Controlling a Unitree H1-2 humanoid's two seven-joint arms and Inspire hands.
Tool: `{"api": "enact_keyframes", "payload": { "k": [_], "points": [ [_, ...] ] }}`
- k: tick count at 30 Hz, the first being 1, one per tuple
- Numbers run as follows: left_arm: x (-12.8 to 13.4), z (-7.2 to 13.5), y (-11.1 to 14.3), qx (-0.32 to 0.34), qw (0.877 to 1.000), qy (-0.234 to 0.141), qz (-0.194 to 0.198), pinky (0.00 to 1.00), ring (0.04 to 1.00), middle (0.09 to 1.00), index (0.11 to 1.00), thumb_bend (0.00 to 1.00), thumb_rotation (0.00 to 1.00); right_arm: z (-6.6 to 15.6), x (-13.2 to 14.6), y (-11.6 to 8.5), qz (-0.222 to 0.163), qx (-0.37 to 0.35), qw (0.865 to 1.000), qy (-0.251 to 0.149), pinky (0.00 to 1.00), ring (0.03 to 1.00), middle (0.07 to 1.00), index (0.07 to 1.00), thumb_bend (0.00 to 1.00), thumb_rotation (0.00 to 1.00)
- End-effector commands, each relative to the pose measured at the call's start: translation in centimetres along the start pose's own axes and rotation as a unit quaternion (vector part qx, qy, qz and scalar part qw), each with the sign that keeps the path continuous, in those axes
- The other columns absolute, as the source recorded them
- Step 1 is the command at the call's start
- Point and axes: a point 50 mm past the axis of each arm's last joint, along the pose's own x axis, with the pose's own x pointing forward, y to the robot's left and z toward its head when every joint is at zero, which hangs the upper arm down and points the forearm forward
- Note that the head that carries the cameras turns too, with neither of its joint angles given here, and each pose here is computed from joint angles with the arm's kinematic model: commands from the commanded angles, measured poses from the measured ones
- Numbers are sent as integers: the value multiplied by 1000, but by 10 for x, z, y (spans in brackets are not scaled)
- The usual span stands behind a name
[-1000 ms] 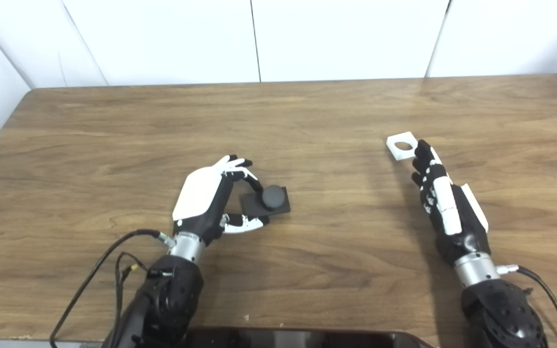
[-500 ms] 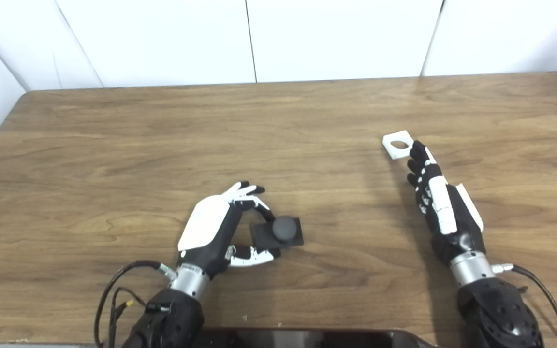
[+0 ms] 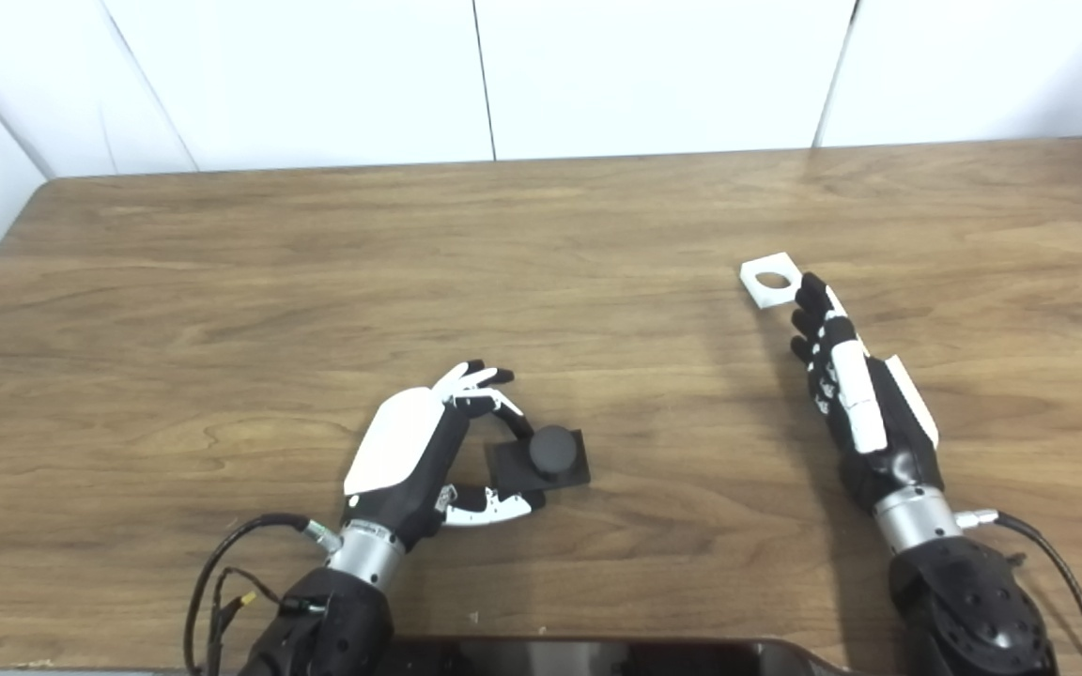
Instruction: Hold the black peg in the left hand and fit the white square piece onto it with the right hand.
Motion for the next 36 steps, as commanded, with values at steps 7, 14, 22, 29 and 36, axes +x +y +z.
{"api": "enact_keyframes", "payload": {
  "k": [7, 14, 22, 29, 36],
  "points": [
    [3, -3, 1, 10, 1000, -3, 5, 837, 948, 865, 491, 505, 78, 75, 54, -33, -53, -302, 945, -117, 904, 931, 913, 837, 763, 387],
    [2, -4, -1, 10, 1000, -2, -2, 846, 952, 867, 492, 505, 79, 115, 98, -49, -42, -410, 900, -140, 981, 984, 928, 743, 838, 278],
    [1, -4, -3, 11, 1000, -2, -3, 866, 950, 869, 492, 505, 80, 133, 135, -64, -1, -491, 864, -107, 1000, 1000, 967, 704, 925, 262],
    [0, -6, -1, 12, 1000, -3, 3, 841, 950, 866, 492, 505, 79, 146, 151, -66, 40, -533, 843, -63, 1000, 1000, 994, 696, 946, 262],
    [-1, -7, -1, 11, 1000, -3, 4, 871, 954, 869, 492, 504, 80, 153, 166, -68, 72, -558, 826, -30, 1000, 1000, 994, 683, 941, 253]
  ]
}}
